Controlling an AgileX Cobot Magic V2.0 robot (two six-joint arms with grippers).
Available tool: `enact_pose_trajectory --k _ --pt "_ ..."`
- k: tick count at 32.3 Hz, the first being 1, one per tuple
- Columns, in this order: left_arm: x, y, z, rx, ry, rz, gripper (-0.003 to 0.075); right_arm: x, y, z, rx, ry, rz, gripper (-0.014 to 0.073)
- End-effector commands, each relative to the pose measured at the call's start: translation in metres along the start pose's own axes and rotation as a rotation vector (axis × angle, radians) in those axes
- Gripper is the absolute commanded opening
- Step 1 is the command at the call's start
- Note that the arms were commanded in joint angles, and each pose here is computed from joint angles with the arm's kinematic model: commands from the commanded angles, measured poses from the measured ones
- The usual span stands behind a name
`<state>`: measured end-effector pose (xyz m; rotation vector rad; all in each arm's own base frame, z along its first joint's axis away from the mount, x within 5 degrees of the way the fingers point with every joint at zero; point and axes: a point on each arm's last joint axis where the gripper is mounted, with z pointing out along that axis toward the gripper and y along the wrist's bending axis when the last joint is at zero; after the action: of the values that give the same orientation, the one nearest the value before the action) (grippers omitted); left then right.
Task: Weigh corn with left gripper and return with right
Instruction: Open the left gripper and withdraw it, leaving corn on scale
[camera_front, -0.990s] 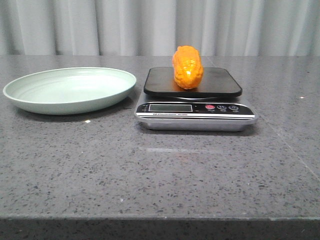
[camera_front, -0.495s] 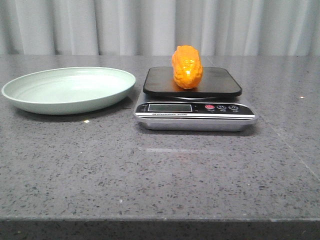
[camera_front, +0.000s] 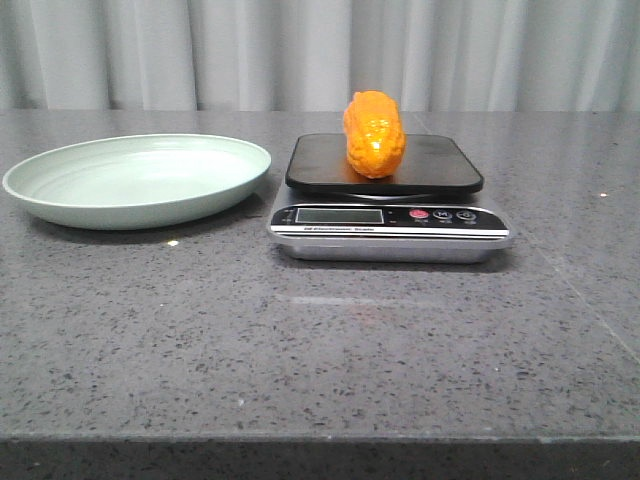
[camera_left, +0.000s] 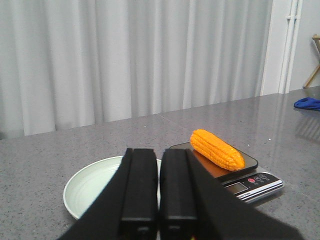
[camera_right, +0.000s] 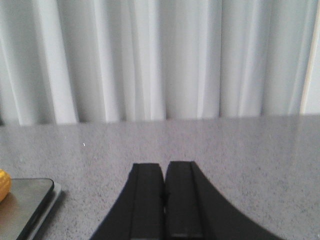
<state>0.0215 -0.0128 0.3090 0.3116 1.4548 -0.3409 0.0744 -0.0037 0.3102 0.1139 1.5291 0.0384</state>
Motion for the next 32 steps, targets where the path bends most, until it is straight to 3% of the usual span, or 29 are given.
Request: enact_pose_trajectory --k 1,6,14,16,20,24,32 --pt "-0.014 0.0 0.002 -0.001 -0.08 -0.011 0.0134 -0.021 0.002 0.023 0.004 0.066 0.007 0.0138" --pt "-0.014 0.0 0.002 -0.001 -0.08 -0.011 0.0134 -0.01 0.001 0.055 0.016 0.194 0.011 0.0138" --pt "-0.014 0.0 0.002 -0.001 -0.08 -0.011 0.0134 -0.005 0.008 0.073 -0.022 0.303 0.012 0.0151" --pt "-0.014 0.0 0.002 -0.001 -0.08 -0.011 0.0134 -0.011 0.015 0.076 -0.062 0.316 0.003 0.0199" --pt "-0.014 0.0 0.002 -0.001 -0.08 -0.011 0.0134 -0.028 0.033 0.082 -0.162 0.314 -0.008 0.0421" --pt "-0.014 0.0 0.002 -0.001 -0.08 -0.011 0.0134 -0.05 0.056 0.091 -0.273 0.302 -0.017 0.0575" --pt "-0.014 0.0 0.002 -0.001 -0.08 -0.011 0.0134 -0.085 0.116 0.119 -0.482 0.384 -0.054 0.0603"
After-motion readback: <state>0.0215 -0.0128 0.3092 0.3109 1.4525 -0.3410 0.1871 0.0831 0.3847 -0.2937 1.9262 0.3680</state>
